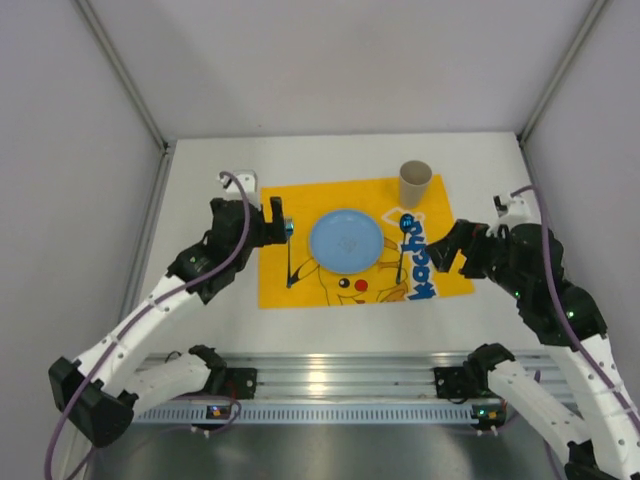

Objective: Set the dinner table for one person

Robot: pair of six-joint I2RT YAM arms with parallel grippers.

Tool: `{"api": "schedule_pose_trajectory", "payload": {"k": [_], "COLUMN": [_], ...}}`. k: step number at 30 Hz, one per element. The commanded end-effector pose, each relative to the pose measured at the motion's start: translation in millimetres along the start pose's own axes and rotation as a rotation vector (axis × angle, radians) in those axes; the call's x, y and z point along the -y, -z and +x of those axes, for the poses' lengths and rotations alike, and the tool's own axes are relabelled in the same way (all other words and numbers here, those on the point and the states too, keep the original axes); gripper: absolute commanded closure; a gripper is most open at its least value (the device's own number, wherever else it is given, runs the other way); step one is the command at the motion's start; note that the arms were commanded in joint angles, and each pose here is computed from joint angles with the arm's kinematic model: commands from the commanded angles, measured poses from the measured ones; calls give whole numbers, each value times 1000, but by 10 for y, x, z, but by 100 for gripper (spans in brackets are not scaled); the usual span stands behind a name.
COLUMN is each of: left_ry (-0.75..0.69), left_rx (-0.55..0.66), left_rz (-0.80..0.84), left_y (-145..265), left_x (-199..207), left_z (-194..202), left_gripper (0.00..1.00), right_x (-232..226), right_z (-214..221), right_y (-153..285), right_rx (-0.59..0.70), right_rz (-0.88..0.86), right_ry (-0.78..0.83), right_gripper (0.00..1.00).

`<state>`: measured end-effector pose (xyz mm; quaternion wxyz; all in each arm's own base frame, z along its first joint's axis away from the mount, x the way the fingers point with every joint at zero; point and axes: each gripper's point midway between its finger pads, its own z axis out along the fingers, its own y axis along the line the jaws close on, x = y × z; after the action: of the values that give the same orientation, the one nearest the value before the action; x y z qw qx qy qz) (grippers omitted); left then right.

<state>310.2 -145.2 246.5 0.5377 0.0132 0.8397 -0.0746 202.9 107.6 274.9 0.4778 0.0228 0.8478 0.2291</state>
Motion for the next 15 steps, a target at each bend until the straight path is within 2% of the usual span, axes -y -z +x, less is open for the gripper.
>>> {"api": "schedule_pose_trajectory", "payload": {"k": [1,2,4,9,10,15], "left_ry": [91,90,153,153,155,182], "left_rx": [47,17,45,116,123,152], "left_rz": [-138,-158,-200,-222,-234,-271], "left_y": [37,81,220,494,529,707], "left_x": [-341,-395,-505,-735,-777,-929], "left_z": [177,273,235,263,271,277], "left_gripper": [1,2,2,1,1,2], "right_x": [111,79,73,308,327,375], "right_z": [288,363,406,284,278,388], "right_y": [-109,-103,-62,149,175,215], "right_rx": [-64,-91,-59,187,204,161], "right_rz": [30,5,-17,36,39,58], "right_ry": [-52,-56,-92,-187,-182,-156], "right_gripper": [0,0,0,0,0,0]}}
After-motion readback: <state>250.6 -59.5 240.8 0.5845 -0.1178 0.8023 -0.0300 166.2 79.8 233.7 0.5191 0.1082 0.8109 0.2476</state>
